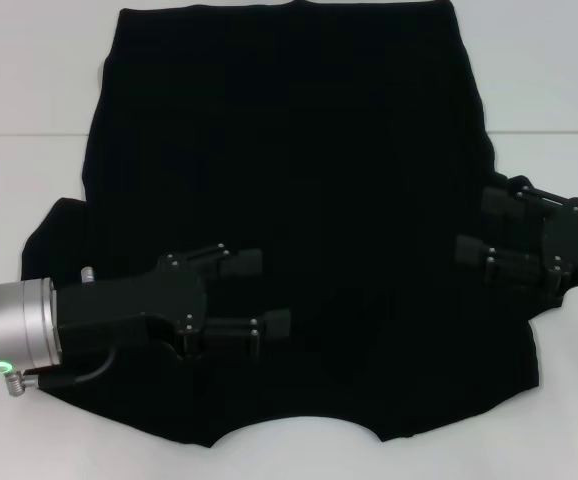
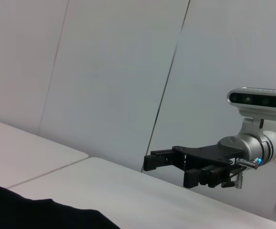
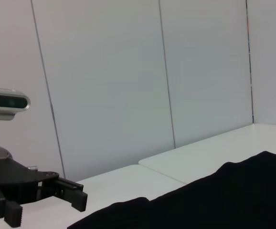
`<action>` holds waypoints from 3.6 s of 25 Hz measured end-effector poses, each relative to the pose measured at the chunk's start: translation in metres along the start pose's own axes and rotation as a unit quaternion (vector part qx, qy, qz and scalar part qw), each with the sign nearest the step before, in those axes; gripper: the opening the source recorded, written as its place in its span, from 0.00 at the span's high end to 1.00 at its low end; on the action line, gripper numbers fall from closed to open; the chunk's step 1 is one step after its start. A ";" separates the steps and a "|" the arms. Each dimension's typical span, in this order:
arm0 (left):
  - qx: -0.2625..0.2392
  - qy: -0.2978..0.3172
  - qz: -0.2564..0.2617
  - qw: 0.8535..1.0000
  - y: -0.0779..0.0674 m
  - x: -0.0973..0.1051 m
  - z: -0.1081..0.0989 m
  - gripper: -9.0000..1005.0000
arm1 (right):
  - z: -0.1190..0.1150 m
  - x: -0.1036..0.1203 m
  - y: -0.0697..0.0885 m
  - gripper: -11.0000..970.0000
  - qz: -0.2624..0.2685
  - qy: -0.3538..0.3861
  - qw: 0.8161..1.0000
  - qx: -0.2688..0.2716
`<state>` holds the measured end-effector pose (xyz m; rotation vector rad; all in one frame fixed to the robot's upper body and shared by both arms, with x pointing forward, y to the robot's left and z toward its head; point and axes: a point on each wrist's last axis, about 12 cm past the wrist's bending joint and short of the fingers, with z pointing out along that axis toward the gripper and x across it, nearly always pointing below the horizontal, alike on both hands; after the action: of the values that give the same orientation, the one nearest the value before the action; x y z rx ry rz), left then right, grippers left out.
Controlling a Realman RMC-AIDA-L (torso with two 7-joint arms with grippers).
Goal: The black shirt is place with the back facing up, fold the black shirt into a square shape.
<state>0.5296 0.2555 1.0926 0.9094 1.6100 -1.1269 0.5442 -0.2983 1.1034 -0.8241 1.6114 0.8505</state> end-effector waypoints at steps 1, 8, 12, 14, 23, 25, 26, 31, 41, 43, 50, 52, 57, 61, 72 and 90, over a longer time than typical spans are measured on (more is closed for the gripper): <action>0.000 0.000 0.001 1.000 0.000 0.000 0.000 0.07 | 0.000 0.000 0.000 0.14 0.000 0.000 1.000 0.000; 0.001 -0.001 0.002 1.000 0.000 -0.001 0.000 0.07 | -0.001 -0.001 -0.001 0.14 0.001 -0.001 1.000 0.002; 0.001 -0.001 0.002 1.000 0.000 -0.001 0.001 0.07 | 0.000 -0.001 -0.001 0.14 0.001 -0.001 1.000 0.000; 0.002 -0.002 0.000 1.000 0.000 -0.002 0.001 0.07 | 0.001 -0.001 -0.001 0.14 0.000 -0.001 1.000 -0.001; -0.036 0.013 -0.081 0.996 0.013 -0.015 -0.007 0.07 | 0.003 -0.001 0.000 0.14 0.002 -0.003 1.000 -0.002; -0.064 0.018 -0.112 0.991 0.019 -0.019 -0.012 0.07 | 0.003 -0.001 0.000 0.14 0.003 -0.003 1.000 -0.004; -0.084 0.019 -0.131 0.988 0.023 -0.021 -0.016 0.07 | 0.004 -0.001 0.000 0.14 0.004 -0.003 1.000 -0.004; -0.161 0.028 -0.190 0.968 0.037 -0.025 -0.036 0.07 | 0.007 0.001 0.002 0.14 0.009 -0.004 1.000 -0.008; -0.285 0.089 -0.290 0.909 0.055 -0.031 -0.062 0.07 | 0.015 -0.002 0.002 0.14 0.023 -0.007 1.000 -0.016; -0.302 0.095 -0.301 0.900 0.057 -0.030 -0.066 0.07 | 0.016 -0.002 0.001 0.14 0.023 -0.008 1.000 -0.016; -0.365 0.112 -0.313 0.870 0.065 -0.021 -0.078 0.07 | 0.019 -0.002 0.001 0.14 0.025 -0.009 0.999 -0.017; -0.377 0.109 -0.316 0.864 0.066 -0.018 -0.082 0.07 | 0.019 -0.002 0.001 0.14 0.025 -0.009 0.999 -0.017; -0.394 0.102 -0.323 0.854 0.066 -0.013 -0.089 0.07 | 0.019 -0.002 0.001 0.14 0.026 -0.009 1.000 -0.015; -0.403 0.097 -0.333 0.847 0.067 -0.009 -0.090 0.07 | 0.019 -0.003 0.000 0.14 0.025 -0.009 1.000 -0.014; -0.426 0.083 -0.343 0.833 0.071 -0.004 -0.092 0.07 | 0.019 -0.003 0.000 0.14 0.025 -0.009 1.000 -0.014; -0.432 0.141 -0.319 0.832 0.073 -0.005 -0.091 0.07 | 0.021 -0.005 -0.001 0.14 0.024 -0.012 1.000 -0.015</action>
<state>0.5728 0.3637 1.0912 -0.1025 2.4527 -0.5162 0.5557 -0.2801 1.1048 -0.7967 1.6063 0.9163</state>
